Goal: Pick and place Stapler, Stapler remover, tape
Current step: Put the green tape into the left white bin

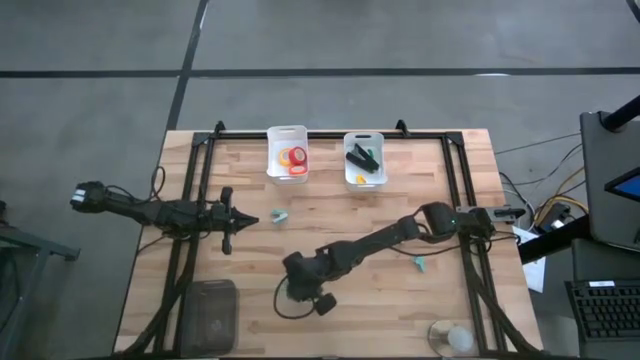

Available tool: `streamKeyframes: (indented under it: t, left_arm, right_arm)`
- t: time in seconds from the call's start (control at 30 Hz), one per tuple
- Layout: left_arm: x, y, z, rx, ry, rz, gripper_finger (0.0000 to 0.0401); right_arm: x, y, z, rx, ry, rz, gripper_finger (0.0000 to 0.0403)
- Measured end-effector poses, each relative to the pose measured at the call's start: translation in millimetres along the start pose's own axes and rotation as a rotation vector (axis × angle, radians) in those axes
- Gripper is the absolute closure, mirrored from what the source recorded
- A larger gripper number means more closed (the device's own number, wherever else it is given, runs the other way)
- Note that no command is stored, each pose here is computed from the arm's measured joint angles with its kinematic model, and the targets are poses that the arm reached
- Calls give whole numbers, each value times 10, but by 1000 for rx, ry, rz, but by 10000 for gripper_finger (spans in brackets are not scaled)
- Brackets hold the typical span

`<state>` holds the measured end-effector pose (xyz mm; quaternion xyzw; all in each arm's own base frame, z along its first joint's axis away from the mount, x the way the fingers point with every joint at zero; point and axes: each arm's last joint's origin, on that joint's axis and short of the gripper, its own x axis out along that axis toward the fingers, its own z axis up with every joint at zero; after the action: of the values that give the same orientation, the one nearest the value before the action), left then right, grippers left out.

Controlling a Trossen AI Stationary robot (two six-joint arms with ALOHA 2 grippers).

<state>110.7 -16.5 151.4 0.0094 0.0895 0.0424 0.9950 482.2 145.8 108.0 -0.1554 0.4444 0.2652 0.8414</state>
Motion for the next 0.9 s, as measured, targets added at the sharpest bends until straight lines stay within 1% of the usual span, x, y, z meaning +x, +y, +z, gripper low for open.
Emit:
streamKeyframes:
  t: [0.13, 0.3, 0.47, 0.63, 0.83, 0.9]
  left_arm:
    - [1, -1, -5, 2, 5, -1, 389]
    - [3, -1, -12, 4, 12, 0, 389]
    - [4, -1, -15, 5, 16, 0, 389]
    - [4, -1, -15, 5, 16, 0, 389]
    - [4, -1, -14, 5, 15, 0, 389]
    - [4, -1, -15, 5, 16, 0, 389]
  right_arm:
    - [-52, 12, 5, 12, 74, -4, 357]
    - [-94, 7, 74, 22, 71, -14, 390]
    - [-143, -13, 158, 41, 61, -21, 395]
    - [-206, -1, 169, 45, 130, -28, 395]
    - [-226, 24, 143, 52, 175, -17, 395]
    - [-226, 39, 136, 48, 193, -36, 395]
